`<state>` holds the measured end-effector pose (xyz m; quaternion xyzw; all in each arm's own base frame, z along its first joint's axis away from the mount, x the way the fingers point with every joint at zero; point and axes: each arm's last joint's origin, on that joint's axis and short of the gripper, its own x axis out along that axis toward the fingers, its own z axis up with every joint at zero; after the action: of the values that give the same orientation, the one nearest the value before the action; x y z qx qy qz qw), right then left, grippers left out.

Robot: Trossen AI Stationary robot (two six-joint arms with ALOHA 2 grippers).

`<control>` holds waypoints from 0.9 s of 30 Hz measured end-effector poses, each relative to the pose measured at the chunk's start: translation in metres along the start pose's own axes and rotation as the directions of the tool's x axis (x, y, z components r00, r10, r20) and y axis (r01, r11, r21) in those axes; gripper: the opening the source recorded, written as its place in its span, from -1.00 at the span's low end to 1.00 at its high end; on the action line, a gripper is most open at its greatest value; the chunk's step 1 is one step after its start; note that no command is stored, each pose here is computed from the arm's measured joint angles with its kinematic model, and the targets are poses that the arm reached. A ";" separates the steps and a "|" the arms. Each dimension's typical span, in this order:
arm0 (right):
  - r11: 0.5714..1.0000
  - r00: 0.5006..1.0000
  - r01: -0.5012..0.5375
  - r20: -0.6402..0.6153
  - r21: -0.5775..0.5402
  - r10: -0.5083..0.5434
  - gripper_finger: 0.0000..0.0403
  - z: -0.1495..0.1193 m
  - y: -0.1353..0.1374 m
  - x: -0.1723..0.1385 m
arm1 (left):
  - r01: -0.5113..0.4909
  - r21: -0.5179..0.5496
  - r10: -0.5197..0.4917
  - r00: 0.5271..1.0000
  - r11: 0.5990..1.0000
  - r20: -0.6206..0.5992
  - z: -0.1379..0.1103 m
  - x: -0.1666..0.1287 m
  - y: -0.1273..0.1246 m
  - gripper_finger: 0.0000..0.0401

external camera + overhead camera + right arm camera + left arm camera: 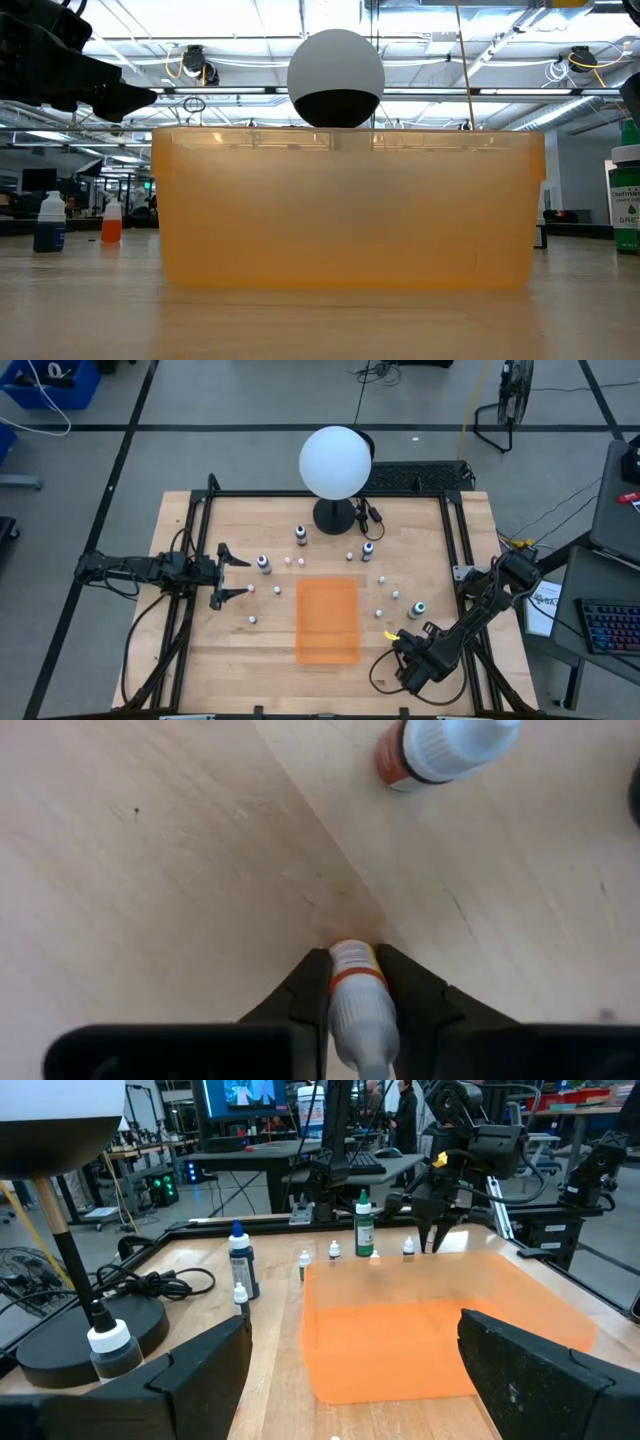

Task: Pick & Place food coloring
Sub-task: Put the small orange food coloring bottle into the orange bin

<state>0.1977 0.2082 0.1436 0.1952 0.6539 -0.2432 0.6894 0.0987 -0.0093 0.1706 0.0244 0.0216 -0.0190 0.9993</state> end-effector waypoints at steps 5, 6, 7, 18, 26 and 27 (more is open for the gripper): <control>0.992 0.991 -0.115 0.069 -0.044 0.117 -0.74 0.003 0.011 -0.030 | 0.000 0.000 0.000 1.000 1.000 0.000 0.000 0.000 0.000 0.75; 0.990 0.987 -0.128 0.089 -0.065 0.133 -0.74 0.004 0.014 -0.035 | 0.000 0.000 0.000 1.000 1.000 0.000 0.000 0.000 0.000 0.75; 0.986 0.982 -0.141 0.113 -0.091 0.151 -0.74 0.005 0.017 -0.041 | 0.000 0.000 0.000 1.000 1.000 0.000 0.000 0.000 0.000 0.75; 0.867 0.842 -0.221 0.361 -0.447 0.401 -0.74 0.086 0.044 -0.133 | 0.000 0.000 0.000 1.000 1.000 0.000 0.000 0.000 0.000 0.75; 0.834 0.806 -0.185 0.405 -0.519 0.431 -0.74 0.167 0.023 -0.164 | 0.000 0.000 0.000 1.000 1.000 0.000 0.000 0.000 0.000 0.75; 0.832 0.810 -0.174 0.404 -0.526 0.425 -0.74 0.174 0.023 -0.163 | 0.000 0.000 0.000 1.000 1.000 0.001 0.000 0.000 0.000 0.75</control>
<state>0.3474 0.1370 0.3166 0.0572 0.4483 -0.0064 0.8920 0.0986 -0.0093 0.1707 0.0244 0.0213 -0.0190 0.9993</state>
